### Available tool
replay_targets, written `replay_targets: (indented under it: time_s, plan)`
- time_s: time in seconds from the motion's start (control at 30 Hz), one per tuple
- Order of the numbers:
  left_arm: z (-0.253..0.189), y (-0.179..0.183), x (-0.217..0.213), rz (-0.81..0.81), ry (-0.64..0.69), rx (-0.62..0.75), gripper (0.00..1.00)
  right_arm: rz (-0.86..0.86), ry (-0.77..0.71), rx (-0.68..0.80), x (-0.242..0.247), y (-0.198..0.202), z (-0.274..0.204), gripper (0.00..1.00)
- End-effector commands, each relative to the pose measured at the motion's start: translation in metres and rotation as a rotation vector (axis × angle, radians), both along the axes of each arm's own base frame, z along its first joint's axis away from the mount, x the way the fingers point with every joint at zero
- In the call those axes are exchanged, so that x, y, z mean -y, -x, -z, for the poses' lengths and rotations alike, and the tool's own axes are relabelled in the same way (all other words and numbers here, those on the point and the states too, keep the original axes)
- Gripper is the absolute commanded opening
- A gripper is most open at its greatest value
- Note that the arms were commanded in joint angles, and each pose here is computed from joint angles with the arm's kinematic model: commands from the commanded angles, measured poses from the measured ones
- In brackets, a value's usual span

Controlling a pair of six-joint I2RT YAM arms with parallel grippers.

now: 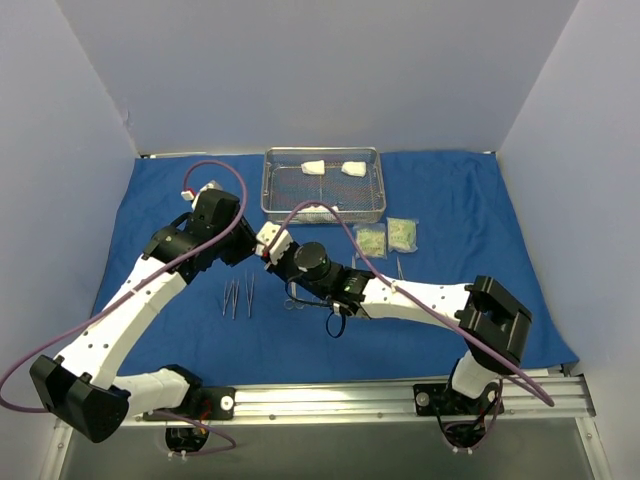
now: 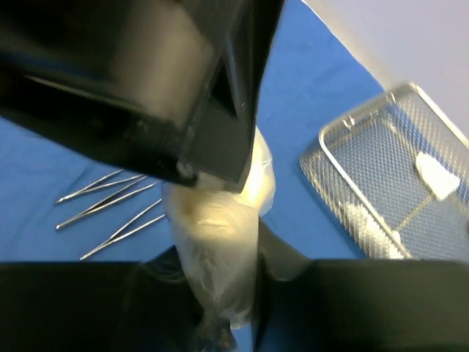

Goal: Open and lay out the surgical kit
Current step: Place the medical item in the surgical kit.

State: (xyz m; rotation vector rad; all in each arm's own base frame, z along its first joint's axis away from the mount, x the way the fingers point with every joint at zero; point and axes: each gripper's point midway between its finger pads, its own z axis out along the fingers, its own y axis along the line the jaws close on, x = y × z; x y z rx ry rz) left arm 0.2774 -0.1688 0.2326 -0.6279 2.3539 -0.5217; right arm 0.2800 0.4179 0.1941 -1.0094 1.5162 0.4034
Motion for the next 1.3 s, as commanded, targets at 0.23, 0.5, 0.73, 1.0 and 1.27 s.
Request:
replay_targets:
  time_s: [0.23,0.5,0.73,1.0,1.27]
  plan:
    - [-0.038,-0.016,-0.003,-0.018,-0.001,0.120,0.94,0.414,-0.562,-0.365,0.063,-0.026,0.003,0.01]
    - [-0.042,-0.015,-0.009,0.008,-0.029,0.165,0.94,0.722,-0.894,-0.556,0.131,-0.050,0.035,0.10]
    - [-0.033,-0.015,-0.008,0.042,-0.019,0.144,0.94,0.777,-1.005,-0.625,0.127,-0.071,0.039,0.16]
    - [-0.029,-0.017,-0.013,0.042,-0.015,0.143,0.94,0.748,-1.087,-0.711,0.107,-0.102,0.049,0.20]
    - [-0.028,-0.021,-0.022,0.026,-0.006,0.142,0.94,0.823,-1.021,-0.735,0.091,-0.133,0.081,0.22]
